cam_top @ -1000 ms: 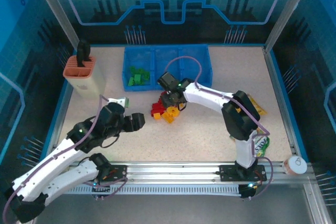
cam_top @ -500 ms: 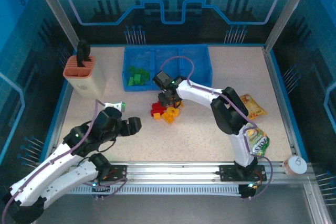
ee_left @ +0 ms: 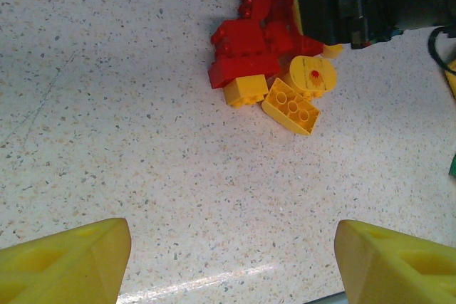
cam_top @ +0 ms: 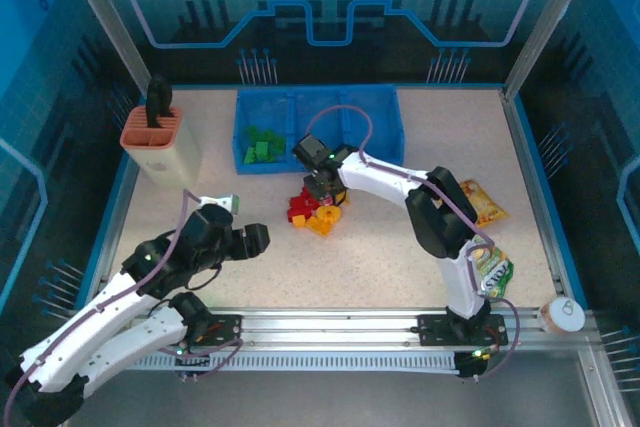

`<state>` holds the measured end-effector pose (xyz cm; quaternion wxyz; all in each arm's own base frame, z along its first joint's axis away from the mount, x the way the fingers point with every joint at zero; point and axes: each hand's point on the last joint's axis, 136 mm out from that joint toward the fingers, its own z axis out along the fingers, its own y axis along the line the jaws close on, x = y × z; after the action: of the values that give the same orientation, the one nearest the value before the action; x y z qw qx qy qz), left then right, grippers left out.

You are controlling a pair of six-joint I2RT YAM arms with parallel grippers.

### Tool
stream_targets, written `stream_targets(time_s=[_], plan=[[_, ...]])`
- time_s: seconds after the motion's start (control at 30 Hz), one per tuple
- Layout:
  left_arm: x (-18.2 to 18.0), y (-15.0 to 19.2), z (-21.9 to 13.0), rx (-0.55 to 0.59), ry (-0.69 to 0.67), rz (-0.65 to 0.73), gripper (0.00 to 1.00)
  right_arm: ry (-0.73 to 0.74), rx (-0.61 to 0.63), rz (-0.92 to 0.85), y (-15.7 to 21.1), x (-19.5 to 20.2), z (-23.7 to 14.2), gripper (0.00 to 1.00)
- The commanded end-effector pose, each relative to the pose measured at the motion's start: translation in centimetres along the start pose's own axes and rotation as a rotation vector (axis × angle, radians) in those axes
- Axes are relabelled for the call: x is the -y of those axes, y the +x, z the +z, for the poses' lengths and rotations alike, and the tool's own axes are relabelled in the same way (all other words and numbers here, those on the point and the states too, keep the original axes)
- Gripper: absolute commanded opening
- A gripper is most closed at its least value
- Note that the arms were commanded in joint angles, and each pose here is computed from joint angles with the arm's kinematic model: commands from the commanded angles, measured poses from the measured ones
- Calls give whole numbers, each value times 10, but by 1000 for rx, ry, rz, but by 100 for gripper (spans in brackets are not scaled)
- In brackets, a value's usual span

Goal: Sort the legos into containers by color
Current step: Pick up the lego from the center of the table, then place the lego in the container.

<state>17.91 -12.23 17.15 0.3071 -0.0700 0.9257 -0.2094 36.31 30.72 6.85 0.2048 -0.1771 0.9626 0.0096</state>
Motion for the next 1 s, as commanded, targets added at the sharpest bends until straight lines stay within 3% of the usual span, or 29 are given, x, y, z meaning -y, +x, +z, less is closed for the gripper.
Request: stream_targets(time_s=[0.0,0.17,0.3,0.47,0.77,0.83,0.9,0.97], plan=[[0,-1,1,5,-5,9,76,-18,112,28,-20,8,-54,31],[2,1,3,-13,-2,18,76,-2,238,108,-47,47,-106,32],[1,5,4,-30,-3,19,75,23,273,228,-61,101,-117,33],[3,12,7,-48,18,9,75,19,242,336,-78,153,-94,33],[9,29,21,-135,26,21,75,38,143,409,-99,187,-37,35],[8,30,24,-146,13,21,75,34,135,413,-102,186,-37,44],[9,30,27,-150,8,19,75,23,148,419,-104,184,-41,62],[10,29,31,-152,4,20,75,-8,193,412,-107,178,-52,71]])
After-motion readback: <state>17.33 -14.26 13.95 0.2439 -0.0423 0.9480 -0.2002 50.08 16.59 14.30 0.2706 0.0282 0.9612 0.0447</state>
